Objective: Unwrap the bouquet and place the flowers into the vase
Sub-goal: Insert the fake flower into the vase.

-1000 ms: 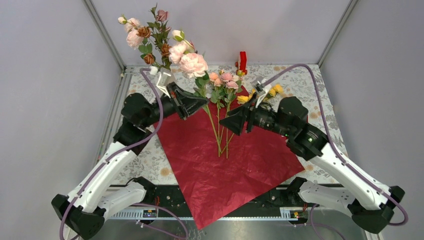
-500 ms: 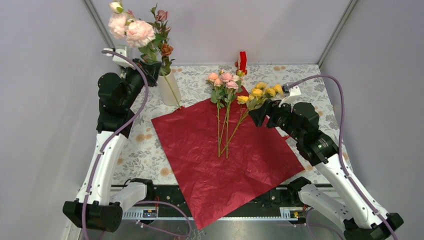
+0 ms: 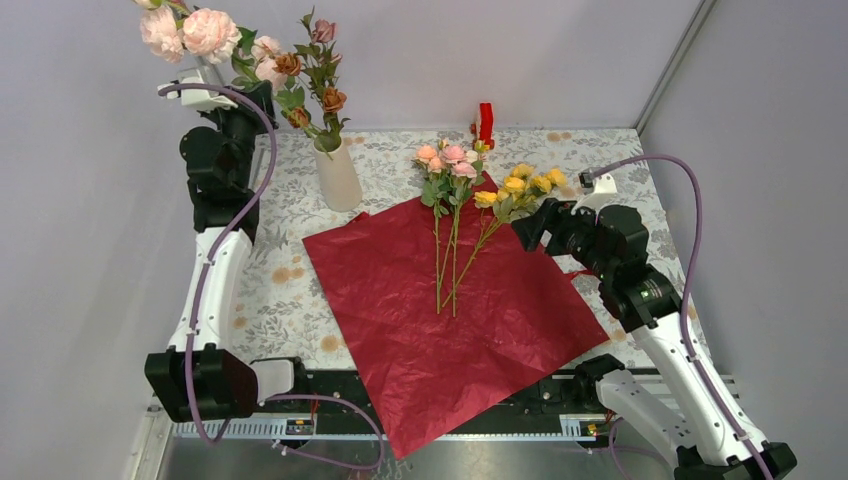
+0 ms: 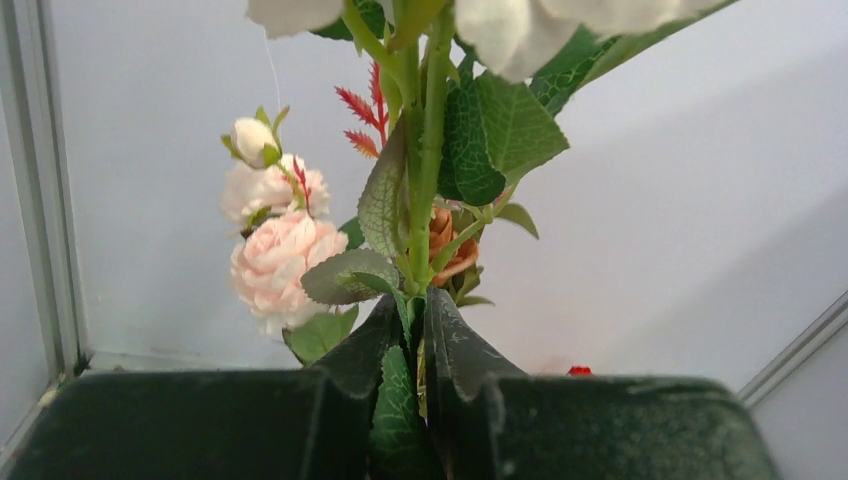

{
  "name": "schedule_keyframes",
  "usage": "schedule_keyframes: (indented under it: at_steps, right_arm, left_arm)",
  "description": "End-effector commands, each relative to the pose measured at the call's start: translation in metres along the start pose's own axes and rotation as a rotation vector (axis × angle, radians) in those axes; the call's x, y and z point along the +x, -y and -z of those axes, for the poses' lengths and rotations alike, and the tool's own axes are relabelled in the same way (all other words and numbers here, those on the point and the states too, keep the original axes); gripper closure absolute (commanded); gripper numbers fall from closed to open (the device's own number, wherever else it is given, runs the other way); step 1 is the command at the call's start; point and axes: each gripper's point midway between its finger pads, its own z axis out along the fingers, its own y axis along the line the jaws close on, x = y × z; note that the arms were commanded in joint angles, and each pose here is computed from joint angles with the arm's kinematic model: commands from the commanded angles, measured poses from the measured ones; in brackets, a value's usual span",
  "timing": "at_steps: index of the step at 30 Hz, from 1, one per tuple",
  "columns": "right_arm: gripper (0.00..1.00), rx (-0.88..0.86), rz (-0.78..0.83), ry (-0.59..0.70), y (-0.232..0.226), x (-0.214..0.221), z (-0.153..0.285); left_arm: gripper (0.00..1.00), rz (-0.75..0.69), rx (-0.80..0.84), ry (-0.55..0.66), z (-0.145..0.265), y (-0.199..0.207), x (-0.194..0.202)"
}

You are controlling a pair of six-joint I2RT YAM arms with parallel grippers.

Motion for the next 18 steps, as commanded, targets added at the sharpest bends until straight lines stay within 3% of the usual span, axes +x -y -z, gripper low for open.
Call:
schedule_keyframes:
  at_steps: [1, 9, 18]
  right_arm:
    - [0.20, -0.012, 0.000, 0.011, 0.002, -0.005, -0.002]
    - [0.20, -0.031, -0.045, -0.036, 0.005, 0.004, -0.013]
    - [0.20, -0.031, -0.063, -0.047, 0.010, 0.009, -0.016]
  left_arm:
    - [1.00, -0.009, 0.068, 0.213, -0.007, 0.016, -0.058]
    - [1.00, -0.033, 0.118, 0.205, -0.027, 0.019, -0.051]
    - [1.00, -0.025, 0.185, 0.147, -0.035, 0.020, -0.017]
